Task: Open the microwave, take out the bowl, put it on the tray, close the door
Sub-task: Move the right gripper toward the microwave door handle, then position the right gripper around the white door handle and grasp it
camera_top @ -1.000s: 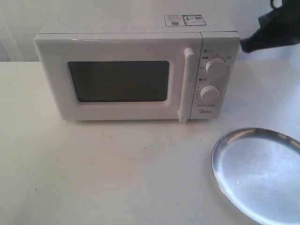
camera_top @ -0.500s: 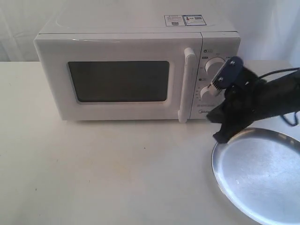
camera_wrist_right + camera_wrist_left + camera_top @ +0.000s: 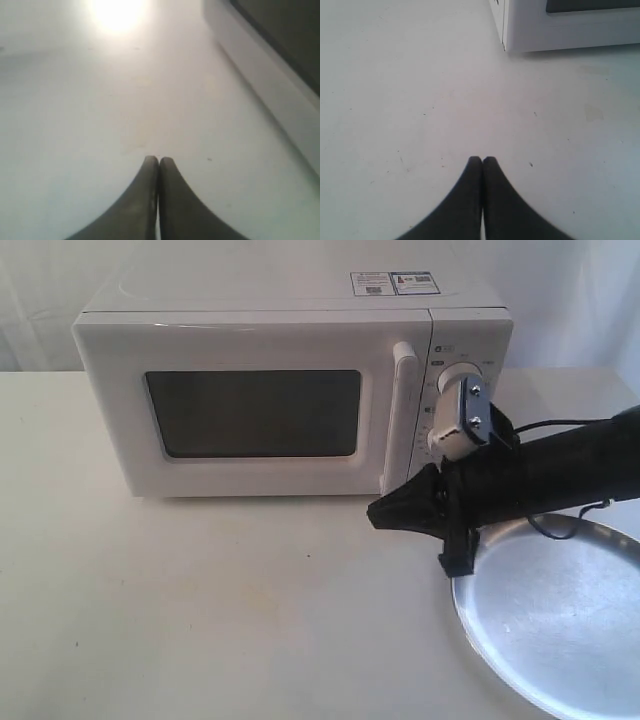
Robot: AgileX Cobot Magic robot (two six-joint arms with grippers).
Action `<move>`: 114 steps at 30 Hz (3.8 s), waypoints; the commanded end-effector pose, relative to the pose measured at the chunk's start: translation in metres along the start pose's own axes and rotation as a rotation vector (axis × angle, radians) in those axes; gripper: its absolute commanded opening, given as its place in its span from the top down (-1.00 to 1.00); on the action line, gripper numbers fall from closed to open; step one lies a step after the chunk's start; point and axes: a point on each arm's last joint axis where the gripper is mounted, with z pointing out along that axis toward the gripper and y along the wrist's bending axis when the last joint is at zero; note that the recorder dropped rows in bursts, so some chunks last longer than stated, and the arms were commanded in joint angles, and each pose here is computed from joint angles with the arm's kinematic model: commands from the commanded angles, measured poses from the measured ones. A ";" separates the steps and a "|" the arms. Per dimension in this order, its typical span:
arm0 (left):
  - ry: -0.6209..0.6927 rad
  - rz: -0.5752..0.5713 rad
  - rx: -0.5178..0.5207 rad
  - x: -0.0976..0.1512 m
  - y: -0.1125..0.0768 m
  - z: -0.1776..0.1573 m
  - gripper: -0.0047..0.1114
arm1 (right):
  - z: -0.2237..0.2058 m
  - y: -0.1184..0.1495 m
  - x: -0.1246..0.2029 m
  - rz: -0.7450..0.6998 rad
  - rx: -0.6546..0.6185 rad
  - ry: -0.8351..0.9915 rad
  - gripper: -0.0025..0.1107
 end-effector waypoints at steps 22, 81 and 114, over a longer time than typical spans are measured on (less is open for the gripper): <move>-0.003 -0.005 0.008 0.001 -0.001 0.000 0.92 | -0.080 -0.095 0.049 0.162 0.199 -0.204 0.96; -0.003 -0.005 0.008 0.001 -0.001 0.000 0.92 | 0.050 -0.078 -0.007 -0.032 0.311 0.115 0.22; -0.003 -0.005 0.008 0.001 -0.001 0.000 0.92 | 0.017 -0.058 -0.042 -0.208 0.245 0.096 0.22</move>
